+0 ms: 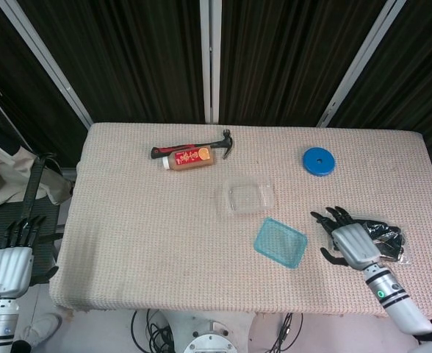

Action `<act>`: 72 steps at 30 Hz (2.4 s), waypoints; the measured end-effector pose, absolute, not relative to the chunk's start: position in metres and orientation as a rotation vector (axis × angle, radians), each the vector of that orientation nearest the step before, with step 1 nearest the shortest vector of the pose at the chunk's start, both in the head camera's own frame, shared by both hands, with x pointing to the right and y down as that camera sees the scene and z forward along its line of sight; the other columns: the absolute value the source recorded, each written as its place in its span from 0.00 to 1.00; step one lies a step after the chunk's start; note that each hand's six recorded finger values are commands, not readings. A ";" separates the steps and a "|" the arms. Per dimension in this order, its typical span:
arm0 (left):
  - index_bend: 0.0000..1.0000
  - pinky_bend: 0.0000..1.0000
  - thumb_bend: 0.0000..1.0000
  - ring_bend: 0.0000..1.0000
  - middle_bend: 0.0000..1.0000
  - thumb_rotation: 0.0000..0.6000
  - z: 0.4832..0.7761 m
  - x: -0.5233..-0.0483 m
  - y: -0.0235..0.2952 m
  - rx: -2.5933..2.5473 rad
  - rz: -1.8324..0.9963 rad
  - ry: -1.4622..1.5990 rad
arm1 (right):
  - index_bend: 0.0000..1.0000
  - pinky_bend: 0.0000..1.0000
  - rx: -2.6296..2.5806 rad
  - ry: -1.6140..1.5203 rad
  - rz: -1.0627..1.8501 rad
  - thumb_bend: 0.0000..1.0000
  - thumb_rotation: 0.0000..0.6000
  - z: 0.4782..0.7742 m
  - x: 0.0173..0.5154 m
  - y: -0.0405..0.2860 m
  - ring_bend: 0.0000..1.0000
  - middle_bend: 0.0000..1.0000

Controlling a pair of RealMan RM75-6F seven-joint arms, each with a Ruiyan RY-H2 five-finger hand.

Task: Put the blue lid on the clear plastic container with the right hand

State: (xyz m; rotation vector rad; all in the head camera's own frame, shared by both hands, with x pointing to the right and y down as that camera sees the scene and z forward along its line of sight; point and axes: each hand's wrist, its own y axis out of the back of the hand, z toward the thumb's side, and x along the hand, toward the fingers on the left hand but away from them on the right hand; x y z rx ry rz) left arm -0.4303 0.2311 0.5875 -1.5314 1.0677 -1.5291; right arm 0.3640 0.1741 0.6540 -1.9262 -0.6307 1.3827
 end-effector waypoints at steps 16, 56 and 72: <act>0.06 0.00 0.00 0.00 0.05 1.00 0.595 -0.427 0.233 -1.561 -1.528 1.061 | 0.00 0.00 -2.109 -0.534 1.381 0.63 1.00 0.716 0.313 0.164 0.00 0.19; 0.06 0.00 0.00 0.00 0.05 1.00 0.594 -0.438 0.245 -1.485 -1.584 1.056 | 0.00 0.00 -2.164 -0.246 1.186 0.00 1.00 0.697 0.263 0.215 0.00 0.11; 0.06 0.00 0.00 0.00 0.04 1.00 0.594 -0.440 0.248 -1.481 -1.627 1.044 | 0.00 0.00 -2.183 -0.165 1.192 0.00 1.00 0.709 0.250 0.207 0.00 0.12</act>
